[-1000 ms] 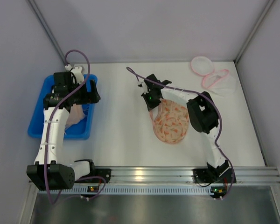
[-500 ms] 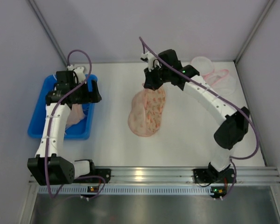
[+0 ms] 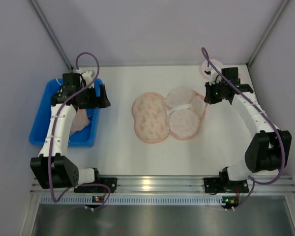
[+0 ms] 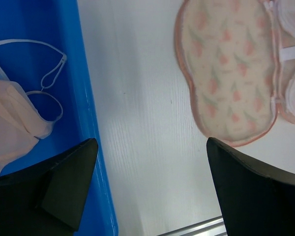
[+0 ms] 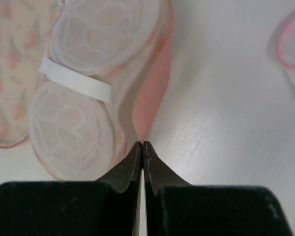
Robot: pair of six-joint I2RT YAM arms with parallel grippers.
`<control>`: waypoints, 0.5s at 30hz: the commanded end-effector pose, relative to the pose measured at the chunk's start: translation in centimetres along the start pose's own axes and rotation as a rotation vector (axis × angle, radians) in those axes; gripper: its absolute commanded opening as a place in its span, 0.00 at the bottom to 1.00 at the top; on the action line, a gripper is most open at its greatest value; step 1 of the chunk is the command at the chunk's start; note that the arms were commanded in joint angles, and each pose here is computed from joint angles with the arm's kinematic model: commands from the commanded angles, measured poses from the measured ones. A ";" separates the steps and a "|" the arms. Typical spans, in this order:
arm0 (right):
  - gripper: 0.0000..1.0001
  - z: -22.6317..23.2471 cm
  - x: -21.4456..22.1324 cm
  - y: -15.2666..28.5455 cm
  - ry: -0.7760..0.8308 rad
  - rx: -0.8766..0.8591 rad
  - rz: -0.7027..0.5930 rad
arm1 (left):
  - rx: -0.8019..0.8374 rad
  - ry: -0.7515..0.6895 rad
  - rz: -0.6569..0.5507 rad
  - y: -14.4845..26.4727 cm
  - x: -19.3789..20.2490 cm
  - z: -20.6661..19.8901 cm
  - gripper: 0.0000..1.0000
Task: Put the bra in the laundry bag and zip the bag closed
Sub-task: Open the laundry bag at the center of the board.
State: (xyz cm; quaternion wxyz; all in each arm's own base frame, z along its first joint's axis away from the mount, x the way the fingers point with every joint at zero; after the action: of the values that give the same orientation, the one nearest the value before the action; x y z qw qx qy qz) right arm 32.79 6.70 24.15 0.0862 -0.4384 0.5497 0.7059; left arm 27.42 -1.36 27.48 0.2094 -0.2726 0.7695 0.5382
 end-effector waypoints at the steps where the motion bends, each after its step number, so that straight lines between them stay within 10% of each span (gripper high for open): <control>1: 0.00 -3.3 2.7 0.8 0.026 0.129 0.032 | 0.049 -0.025 -0.059 -0.1 -1.6 -0.5 0.98; 6: 0.09 -5.5 6.8 -0.3 -0.010 0.151 0.170 | 0.061 -0.015 -0.035 -0.9 -1.6 -0.4 0.98; 10: 0.88 -6.1 7.0 -0.1 0.011 0.136 0.250 | 0.085 -0.022 -0.016 -1.3 -1.4 -0.4 0.98; 15: 1.00 -5.9 4.6 1.7 0.043 0.105 0.156 | 0.102 -0.056 -0.018 -1.2 -1.4 -0.4 0.98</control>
State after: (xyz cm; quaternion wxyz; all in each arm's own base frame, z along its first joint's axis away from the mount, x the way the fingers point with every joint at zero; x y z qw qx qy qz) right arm 31.21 -0.62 18.11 0.0198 -0.3477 0.6393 0.6856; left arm 28.43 -1.87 26.21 0.2012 -0.2468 0.7933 0.5188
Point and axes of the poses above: each gripper's point midway between its finger pads, its own y axis back along the fingers, its own z axis along the line the jaws close on, x = y × z, the point moved 8 cm from there along y, back along the fingers, and after that the axes turned 7 degrees about y, right-handed, at the moved point
